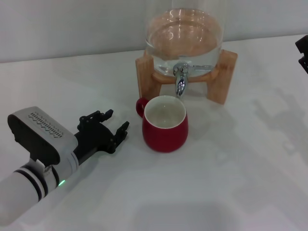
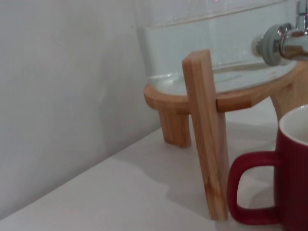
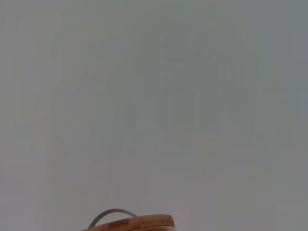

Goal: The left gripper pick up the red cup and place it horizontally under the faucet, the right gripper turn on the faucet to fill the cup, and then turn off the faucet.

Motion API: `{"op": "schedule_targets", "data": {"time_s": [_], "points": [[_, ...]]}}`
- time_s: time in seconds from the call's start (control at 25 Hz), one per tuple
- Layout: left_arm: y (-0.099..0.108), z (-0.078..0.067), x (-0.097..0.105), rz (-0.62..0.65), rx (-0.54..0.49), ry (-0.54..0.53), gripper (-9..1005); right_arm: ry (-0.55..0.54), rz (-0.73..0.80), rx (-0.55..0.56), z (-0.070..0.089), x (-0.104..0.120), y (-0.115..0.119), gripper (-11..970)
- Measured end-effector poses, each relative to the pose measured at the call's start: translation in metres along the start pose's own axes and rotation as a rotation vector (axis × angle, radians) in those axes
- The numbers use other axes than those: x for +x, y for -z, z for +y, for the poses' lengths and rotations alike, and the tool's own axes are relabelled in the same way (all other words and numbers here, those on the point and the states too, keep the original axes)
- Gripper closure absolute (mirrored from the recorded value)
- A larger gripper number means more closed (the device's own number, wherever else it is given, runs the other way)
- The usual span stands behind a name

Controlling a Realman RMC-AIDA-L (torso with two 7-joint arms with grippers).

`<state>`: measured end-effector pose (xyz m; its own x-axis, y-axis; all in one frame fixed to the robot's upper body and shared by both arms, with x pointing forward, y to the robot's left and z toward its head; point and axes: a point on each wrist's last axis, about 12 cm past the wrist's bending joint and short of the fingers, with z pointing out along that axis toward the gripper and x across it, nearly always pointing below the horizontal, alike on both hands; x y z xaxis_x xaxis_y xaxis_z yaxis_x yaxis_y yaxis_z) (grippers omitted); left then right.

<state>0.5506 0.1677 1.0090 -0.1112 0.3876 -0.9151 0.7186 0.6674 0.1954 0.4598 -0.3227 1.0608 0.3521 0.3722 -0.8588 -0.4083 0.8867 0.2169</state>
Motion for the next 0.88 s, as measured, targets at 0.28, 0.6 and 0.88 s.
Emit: {"op": "schedule_targets", "data": {"time_s": [0.28,0.6,0.88], "points": [[0.005,0.005,0.007,0.015,-0.030,0.018,481,-0.001,0.000,0.000,0.000,0.000,0.000,117],[0.012,0.017,0.010,0.011,-0.088,0.054,481,0.001,0.000,0.000,0.000,0.000,0.000,117],[0.020,0.034,0.014,-0.001,-0.163,0.082,481,0.003,0.000,0.004,-0.001,0.000,0.001,117]]}}
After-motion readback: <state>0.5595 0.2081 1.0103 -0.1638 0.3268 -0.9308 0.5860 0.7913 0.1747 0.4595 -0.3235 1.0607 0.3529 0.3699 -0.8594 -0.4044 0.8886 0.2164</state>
